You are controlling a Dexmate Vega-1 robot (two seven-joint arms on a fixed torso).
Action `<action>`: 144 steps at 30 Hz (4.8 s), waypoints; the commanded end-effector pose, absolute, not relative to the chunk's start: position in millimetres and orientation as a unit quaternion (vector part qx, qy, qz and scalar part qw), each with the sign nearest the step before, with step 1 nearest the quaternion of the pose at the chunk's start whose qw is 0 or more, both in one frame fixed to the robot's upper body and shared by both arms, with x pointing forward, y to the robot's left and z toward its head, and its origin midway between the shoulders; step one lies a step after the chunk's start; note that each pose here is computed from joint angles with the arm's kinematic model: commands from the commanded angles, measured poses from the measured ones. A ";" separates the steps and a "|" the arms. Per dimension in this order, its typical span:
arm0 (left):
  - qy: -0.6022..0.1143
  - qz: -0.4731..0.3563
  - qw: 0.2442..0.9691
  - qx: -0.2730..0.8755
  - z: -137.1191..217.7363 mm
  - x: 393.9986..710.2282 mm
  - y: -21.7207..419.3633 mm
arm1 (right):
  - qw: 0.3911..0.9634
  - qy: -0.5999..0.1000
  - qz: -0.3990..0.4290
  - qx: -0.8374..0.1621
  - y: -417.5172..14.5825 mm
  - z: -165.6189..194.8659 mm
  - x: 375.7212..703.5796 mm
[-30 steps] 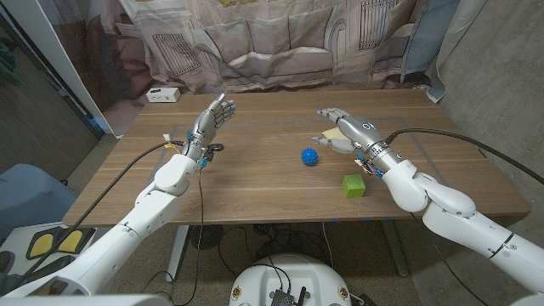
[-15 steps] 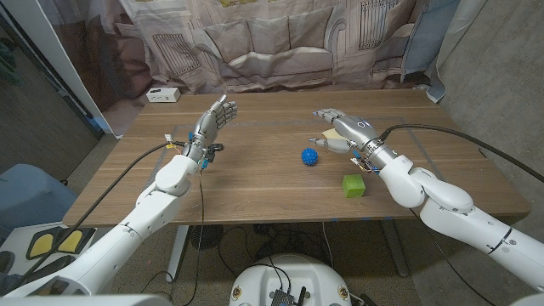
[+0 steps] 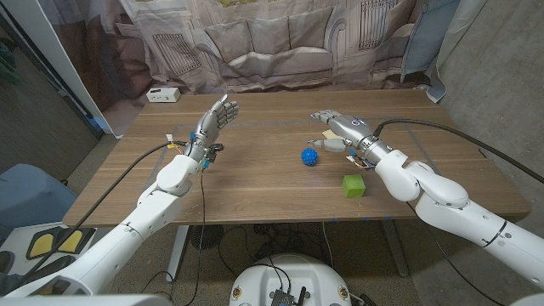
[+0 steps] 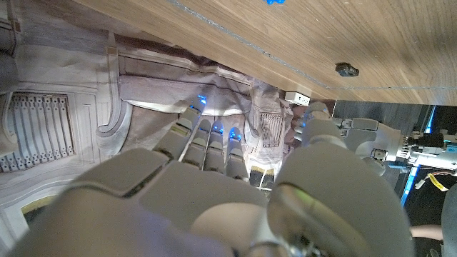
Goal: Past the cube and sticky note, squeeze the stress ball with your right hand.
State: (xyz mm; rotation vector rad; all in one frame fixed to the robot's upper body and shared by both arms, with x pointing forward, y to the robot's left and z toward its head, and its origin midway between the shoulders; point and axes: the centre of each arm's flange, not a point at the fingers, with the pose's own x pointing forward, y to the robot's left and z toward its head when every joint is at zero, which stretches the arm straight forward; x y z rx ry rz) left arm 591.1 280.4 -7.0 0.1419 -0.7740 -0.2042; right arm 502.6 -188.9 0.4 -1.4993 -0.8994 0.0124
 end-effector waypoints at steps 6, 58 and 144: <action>-0.377 -0.102 0.918 0.069 -2.3 597.1 282.5 | 0.625 -0.358 0.020 -0.694 -177.2 10.7 515.4; -0.372 -0.104 0.920 0.062 3.9 607.3 284.7 | 0.591 -0.284 0.108 -0.748 -151.2 15.7 548.1; -0.367 -0.105 0.923 0.049 -7.4 610.4 285.9 | 0.581 -0.265 0.126 -0.759 -145.1 -20.9 586.0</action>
